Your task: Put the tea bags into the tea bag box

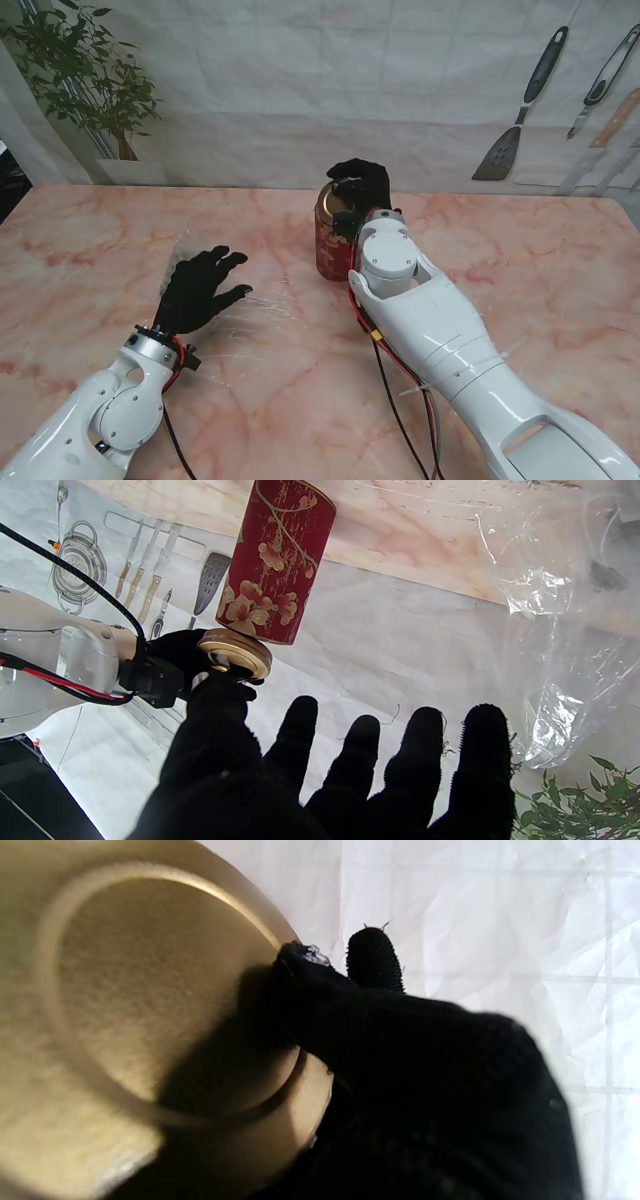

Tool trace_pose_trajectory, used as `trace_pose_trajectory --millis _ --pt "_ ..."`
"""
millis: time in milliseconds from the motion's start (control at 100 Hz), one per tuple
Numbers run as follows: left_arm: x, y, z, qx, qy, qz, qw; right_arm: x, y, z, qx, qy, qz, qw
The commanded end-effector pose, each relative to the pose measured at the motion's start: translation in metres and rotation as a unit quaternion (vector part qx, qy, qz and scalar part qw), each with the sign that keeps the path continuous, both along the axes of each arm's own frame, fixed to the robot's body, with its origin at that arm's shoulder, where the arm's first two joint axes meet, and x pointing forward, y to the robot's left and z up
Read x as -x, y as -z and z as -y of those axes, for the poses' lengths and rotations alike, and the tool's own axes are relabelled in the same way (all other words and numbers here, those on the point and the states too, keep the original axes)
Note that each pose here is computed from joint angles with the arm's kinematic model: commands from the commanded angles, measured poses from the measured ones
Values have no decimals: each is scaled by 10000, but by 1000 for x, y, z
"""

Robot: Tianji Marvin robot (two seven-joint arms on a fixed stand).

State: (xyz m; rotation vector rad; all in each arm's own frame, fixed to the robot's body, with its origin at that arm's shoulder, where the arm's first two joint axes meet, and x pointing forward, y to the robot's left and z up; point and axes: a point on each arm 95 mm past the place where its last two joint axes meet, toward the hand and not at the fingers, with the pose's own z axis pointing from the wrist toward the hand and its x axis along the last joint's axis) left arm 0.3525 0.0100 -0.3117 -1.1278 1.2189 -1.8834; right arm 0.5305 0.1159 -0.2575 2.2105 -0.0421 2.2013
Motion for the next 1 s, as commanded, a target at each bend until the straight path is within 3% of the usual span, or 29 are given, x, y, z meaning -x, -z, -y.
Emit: trace_pose_trajectory --millis 0,580,990 --pt "-1 -3 2 -15 27 -4 10000 1 4 0 20 -61 -55 10000" --pt "0 -3 0 3 22 -14 10000 2 6 0 136 -49 -116 9998" --pt "-1 -4 1 -10 53 -13 10000 2 0 7 315 12 59 9995"
